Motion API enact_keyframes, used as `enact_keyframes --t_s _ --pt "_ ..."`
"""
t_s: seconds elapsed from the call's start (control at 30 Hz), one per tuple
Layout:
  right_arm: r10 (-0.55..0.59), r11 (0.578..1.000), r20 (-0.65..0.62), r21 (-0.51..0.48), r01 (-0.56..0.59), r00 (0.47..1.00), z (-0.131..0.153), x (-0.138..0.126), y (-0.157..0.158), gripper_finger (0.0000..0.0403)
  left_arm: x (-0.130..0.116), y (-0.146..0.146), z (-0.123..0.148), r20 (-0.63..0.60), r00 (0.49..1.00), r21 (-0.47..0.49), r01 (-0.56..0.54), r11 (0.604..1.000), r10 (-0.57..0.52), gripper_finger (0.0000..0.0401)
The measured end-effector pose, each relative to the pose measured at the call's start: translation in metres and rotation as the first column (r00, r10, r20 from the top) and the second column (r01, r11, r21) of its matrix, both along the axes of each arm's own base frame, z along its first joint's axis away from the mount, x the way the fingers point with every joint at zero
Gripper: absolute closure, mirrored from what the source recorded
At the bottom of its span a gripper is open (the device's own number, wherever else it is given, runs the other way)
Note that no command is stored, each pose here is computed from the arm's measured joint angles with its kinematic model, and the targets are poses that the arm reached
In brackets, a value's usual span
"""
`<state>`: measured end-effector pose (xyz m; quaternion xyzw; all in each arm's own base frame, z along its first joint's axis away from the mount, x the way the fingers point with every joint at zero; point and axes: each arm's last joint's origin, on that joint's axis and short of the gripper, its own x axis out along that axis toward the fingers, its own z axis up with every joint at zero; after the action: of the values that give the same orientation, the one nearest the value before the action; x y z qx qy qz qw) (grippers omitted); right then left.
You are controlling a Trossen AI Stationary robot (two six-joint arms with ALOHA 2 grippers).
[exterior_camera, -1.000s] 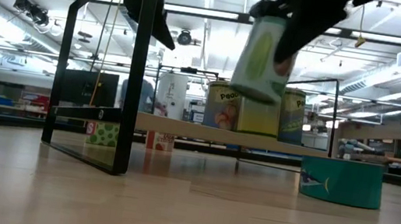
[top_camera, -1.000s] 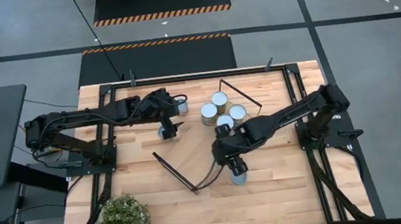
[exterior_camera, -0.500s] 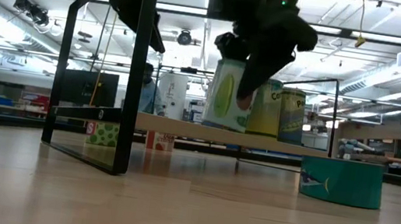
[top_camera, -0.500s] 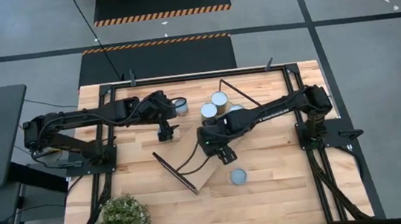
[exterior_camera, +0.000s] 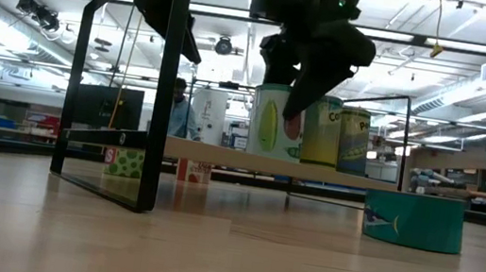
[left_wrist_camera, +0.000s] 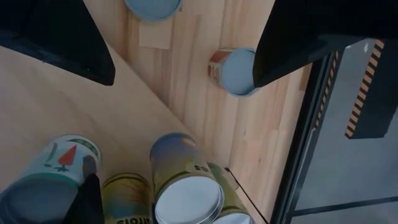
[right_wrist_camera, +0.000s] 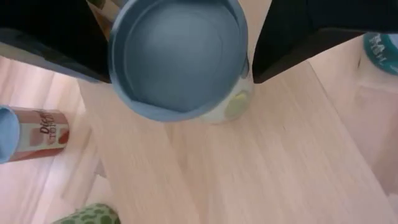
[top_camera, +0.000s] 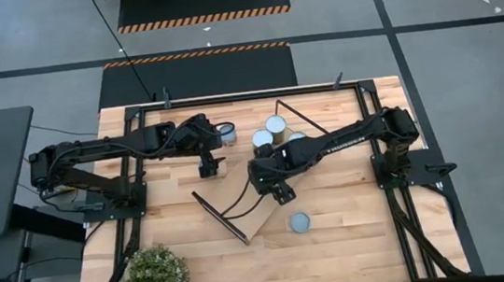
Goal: Pick and place cans onto a shelf
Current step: Put the white fruit can on the shelf
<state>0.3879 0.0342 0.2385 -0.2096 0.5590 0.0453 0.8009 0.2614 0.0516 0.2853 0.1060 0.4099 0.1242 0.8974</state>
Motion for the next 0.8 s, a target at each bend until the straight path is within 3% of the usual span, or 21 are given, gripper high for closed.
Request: enact_keyframes --t_s 0.47,0.8 --pt "-0.046 0.997 0.013 -0.055 0.046 0.999 0.006 -0.004 0.001 0.0021 0.001 0.0 0.0 0.01 1.0 -0.012 0.005 1.0 -0.005 0.0015" --pt "-0.064 0.985 0.081 -0.157 0.077 0.995 0.034 -0.026 0.027 0.0021 0.017 0.001 -0.012 0.036 0.999 -0.065 0.026 0.998 -0.024 0.0015"
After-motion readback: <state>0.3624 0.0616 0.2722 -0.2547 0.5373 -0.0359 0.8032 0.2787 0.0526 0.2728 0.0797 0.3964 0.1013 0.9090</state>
